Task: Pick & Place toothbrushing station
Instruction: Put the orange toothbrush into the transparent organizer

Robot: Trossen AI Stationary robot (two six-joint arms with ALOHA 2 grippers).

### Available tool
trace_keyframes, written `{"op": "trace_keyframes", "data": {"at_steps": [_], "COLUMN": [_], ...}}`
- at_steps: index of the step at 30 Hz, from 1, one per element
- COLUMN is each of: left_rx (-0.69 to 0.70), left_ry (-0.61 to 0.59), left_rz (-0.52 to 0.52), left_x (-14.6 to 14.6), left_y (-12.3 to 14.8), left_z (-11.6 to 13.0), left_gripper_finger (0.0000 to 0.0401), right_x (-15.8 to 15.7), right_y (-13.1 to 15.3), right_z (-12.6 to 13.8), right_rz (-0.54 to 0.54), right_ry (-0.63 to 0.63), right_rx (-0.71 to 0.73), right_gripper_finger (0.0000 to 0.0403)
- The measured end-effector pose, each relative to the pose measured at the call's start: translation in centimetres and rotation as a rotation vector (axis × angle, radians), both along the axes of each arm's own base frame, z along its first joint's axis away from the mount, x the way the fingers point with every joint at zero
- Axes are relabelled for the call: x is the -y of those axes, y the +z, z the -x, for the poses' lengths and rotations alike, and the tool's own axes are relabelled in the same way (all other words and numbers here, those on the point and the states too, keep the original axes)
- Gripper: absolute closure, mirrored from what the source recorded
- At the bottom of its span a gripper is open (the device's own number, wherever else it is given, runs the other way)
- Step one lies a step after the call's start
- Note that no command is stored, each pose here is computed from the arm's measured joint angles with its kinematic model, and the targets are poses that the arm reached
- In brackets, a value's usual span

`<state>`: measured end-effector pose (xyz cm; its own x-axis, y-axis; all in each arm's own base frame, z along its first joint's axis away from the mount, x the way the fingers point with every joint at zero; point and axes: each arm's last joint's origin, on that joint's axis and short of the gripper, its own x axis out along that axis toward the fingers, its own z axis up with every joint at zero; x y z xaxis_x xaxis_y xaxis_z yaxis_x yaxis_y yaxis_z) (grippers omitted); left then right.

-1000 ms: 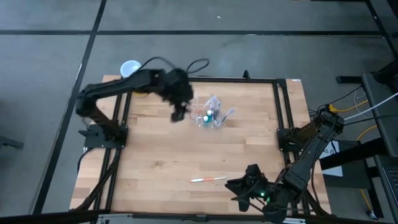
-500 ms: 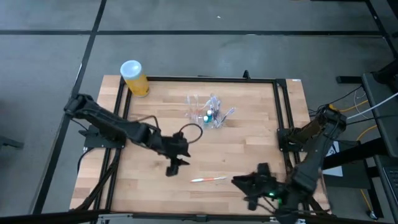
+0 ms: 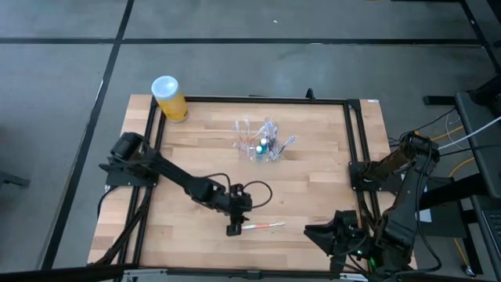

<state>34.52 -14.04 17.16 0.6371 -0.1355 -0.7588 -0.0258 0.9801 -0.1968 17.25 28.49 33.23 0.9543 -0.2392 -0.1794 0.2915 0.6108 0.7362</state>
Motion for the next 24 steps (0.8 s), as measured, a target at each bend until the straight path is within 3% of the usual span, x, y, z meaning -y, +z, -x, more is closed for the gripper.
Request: {"op": "trace_keyframes", "data": {"at_steps": [10,24], "left_rx": [0.008,0.064], "left_ry": [-0.034,-0.066], "left_rz": [0.021,0.028], "left_x": [1.8,2.6], "left_y": [-2.7,-3.2], "left_z": [-0.6,-1.1], "left_gripper_finger": [0.0255,0.0289], "right_x": [-0.2,-0.2], "right_y": [0.1,0.1], "right_z": [0.1,0.1], "right_rz": [-0.002,-0.002], "right_ry": [0.006,0.004], "right_rx": [0.009,0.011], "right_gripper_finger": [0.0302,0.0302]}}
